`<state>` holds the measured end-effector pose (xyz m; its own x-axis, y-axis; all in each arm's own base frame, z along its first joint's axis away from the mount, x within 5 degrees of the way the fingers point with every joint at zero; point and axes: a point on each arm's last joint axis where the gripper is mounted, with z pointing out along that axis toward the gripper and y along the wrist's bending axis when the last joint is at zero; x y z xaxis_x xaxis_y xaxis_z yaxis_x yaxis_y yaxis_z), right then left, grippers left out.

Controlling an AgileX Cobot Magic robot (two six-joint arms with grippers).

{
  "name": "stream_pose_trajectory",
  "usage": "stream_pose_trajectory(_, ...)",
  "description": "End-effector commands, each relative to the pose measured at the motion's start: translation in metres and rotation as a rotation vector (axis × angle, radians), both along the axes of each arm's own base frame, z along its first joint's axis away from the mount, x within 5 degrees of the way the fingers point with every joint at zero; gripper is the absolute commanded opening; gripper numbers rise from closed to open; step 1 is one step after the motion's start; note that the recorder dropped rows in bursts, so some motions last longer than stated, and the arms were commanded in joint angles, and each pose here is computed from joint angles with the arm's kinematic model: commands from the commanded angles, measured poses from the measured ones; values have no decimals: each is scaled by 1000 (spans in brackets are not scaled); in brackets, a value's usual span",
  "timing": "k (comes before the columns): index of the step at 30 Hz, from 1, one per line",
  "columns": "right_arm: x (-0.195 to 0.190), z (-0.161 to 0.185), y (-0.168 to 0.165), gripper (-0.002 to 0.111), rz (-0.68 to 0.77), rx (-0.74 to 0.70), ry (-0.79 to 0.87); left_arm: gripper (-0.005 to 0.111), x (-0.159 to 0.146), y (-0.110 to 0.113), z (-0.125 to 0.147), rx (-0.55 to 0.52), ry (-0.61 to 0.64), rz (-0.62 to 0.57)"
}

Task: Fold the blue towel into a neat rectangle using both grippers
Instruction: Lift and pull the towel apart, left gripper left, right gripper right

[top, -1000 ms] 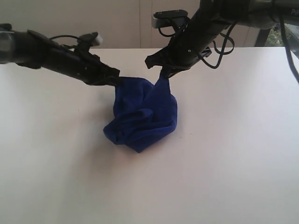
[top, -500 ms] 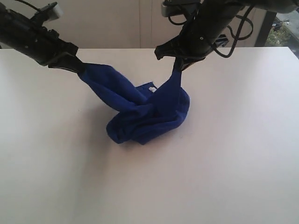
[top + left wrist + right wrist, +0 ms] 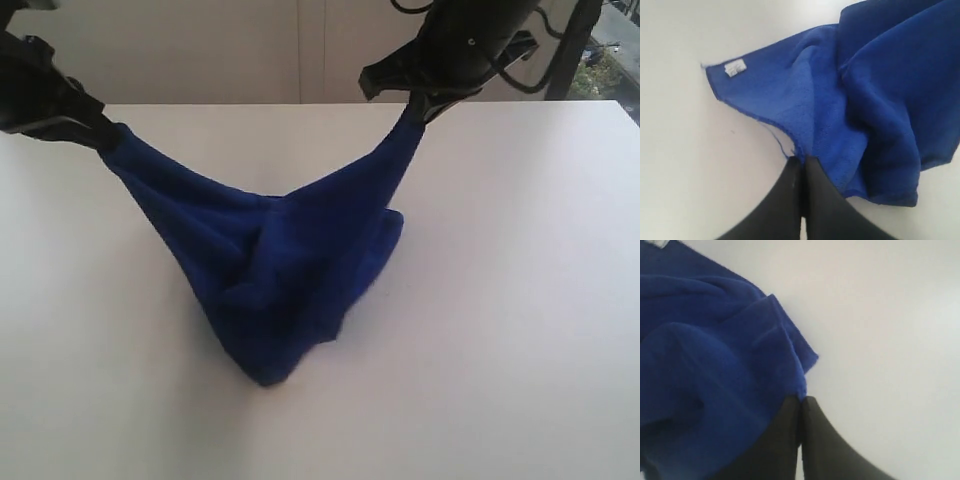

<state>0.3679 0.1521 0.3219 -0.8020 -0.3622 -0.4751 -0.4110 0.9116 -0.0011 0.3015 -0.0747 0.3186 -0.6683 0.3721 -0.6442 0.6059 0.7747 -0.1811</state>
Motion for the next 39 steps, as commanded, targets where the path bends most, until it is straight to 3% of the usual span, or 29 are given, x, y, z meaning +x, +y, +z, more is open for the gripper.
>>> stream_pose_trajectory(1, -13, 19, -10, 0, -18, -16, -45, 0, -23, 8, 16, 35, -30, 45)
stream_pose_trajectory(9, -41, 22, -33, 0, -91, -104, -101, 0, -52, 26, 25, 174, -36, 150)
stream_pose_trajectory(14, -66, 33, -63, 0, -242, -224, -205, 0, -63, 35, 33, 227, -55, 225)
stream_pose_trajectory(21, -89, 30, -76, 0, -279, -250, -217, 0, -68, 35, 31, 237, -8, 208)
stream_pose_trajectory(26, -90, 17, -76, 0, -283, -246, -193, 0, -81, 34, 25, 258, 137, 158)
stream_pose_trajectory(33, -87, 7, -73, 0, -279, -208, -215, 0, -87, 32, -11, 238, 232, 157)
stream_pose_trajectory(39, -82, -3, -66, 0, -252, -146, -267, 0, -86, 31, -51, 178, 197, 230)
